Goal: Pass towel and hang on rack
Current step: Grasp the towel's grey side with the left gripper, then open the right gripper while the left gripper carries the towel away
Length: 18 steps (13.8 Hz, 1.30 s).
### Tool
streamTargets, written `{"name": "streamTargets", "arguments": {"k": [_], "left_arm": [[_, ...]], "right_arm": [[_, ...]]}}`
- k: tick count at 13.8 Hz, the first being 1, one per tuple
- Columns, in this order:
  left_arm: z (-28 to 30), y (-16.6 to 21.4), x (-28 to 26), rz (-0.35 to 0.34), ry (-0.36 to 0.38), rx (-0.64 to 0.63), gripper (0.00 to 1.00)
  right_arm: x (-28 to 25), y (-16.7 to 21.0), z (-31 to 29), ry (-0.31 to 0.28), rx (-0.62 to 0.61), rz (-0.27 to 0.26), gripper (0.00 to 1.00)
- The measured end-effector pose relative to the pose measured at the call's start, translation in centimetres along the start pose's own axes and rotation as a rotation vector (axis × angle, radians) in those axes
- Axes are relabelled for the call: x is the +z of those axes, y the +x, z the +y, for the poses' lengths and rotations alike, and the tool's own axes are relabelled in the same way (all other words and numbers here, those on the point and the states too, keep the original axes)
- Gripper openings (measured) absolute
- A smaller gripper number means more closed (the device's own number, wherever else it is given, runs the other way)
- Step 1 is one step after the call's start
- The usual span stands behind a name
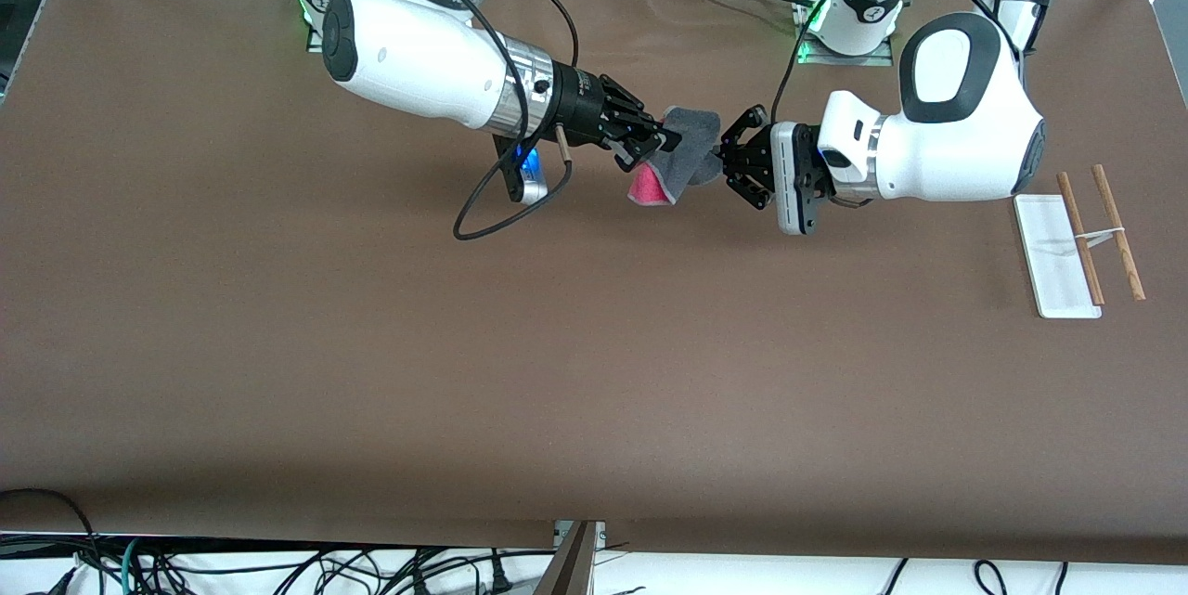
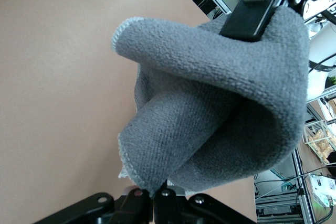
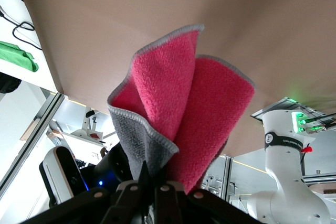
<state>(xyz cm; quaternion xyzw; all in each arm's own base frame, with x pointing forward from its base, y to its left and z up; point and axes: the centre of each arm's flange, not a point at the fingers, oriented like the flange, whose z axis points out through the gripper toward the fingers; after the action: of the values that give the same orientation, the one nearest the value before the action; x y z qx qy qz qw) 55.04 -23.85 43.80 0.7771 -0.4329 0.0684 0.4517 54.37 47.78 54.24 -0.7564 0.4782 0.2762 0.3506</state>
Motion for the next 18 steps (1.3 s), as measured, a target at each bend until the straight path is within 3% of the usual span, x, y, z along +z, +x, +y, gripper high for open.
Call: {"name": "streamTargets", "arguments": {"k": [9,13,18], "left_arm": [[-0.2,-0.6,-0.6,-0.008,-0.028,-0.012,0.02],[-1.4,-3.0,-3.4,-0.119,-0.005,-0.016,0.02],[-4.0,-7.5,-14.2,-0.288,0.161,-0.055,0.02]], "right_arm": [[-4.6,1.4,-2.7,0.080,0.009,0.005,1.00],[-8.4,2.1,-3.9,0.079,0.001,0.006,1.00],[-13.2,6.4,-4.5,0.021,-0.087,0.060,1.00]]}}
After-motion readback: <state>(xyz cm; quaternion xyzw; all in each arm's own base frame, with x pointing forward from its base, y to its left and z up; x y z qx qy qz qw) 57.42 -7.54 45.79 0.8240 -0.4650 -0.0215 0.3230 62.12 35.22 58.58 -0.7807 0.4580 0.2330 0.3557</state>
